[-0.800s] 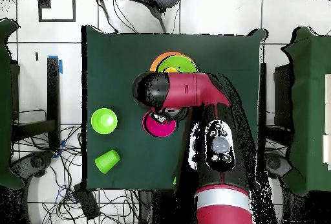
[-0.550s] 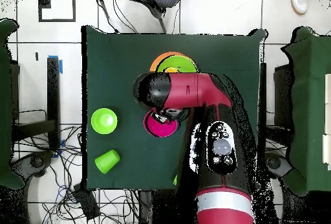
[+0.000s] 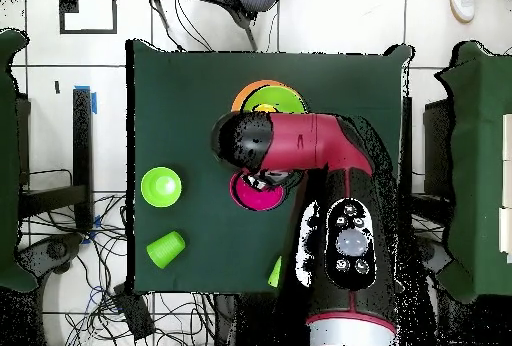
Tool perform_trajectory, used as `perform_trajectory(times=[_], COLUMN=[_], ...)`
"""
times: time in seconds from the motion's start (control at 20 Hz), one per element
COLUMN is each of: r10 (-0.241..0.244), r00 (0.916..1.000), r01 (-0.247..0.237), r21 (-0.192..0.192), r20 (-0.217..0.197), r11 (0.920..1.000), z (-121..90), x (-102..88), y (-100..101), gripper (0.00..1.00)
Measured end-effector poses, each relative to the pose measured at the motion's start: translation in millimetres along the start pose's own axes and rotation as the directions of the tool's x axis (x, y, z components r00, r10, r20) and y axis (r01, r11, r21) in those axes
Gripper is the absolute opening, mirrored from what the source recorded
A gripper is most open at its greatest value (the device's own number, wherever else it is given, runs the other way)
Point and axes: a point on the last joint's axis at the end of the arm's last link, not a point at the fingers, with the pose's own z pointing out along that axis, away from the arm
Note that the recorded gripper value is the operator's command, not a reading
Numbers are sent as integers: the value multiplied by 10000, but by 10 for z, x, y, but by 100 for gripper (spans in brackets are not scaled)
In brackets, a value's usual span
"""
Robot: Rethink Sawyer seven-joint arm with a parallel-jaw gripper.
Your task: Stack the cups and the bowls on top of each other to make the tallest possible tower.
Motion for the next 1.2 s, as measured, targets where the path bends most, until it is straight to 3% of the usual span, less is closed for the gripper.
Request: perform_trajectory(times=[0.5,1.2], r10=[-48,-61], r00=[10000,9996], r01=[48,48], r21=[61,469], r20=[-13,273], r11=[10000,9989], z=[9,-178], x=[-55,-198], y=[-12,-105], gripper=[0,0])
